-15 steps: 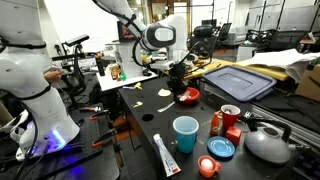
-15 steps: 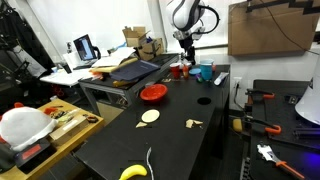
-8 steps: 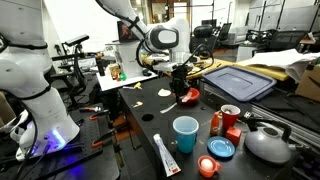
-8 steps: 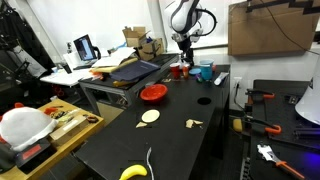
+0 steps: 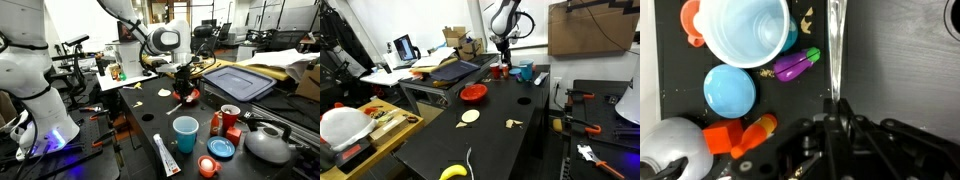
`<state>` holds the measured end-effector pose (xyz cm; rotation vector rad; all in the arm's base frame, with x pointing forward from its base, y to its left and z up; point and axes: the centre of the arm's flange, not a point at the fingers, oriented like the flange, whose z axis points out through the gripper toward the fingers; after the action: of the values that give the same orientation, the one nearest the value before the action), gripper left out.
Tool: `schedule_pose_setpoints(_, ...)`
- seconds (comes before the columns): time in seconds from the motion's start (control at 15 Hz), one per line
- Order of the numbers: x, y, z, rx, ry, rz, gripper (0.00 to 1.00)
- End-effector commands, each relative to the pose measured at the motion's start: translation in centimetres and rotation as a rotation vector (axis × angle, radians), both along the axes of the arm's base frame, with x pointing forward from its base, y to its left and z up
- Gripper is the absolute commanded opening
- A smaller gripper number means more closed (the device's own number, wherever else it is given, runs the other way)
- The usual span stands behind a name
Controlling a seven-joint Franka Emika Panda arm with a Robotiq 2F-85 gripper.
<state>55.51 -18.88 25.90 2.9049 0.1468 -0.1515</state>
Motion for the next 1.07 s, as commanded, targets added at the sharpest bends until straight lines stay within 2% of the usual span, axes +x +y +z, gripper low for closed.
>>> schedule_pose_setpoints(0.0,3.4,0.0,-1.2,-0.026,-0.044,0.028,0.02)
schedule_pose_setpoints(0.2,5.7,0.1,-2.3,-0.007,-0.08,0.04,0.02)
schedule_pose_setpoints(0.47,8.0,-1.1,-4.4,0.011,-0.085,0.049,0.02)
schedule_pose_setpoints(1.0,10.2,-5.6,-8.3,0.039,-0.066,0.136,0.02)
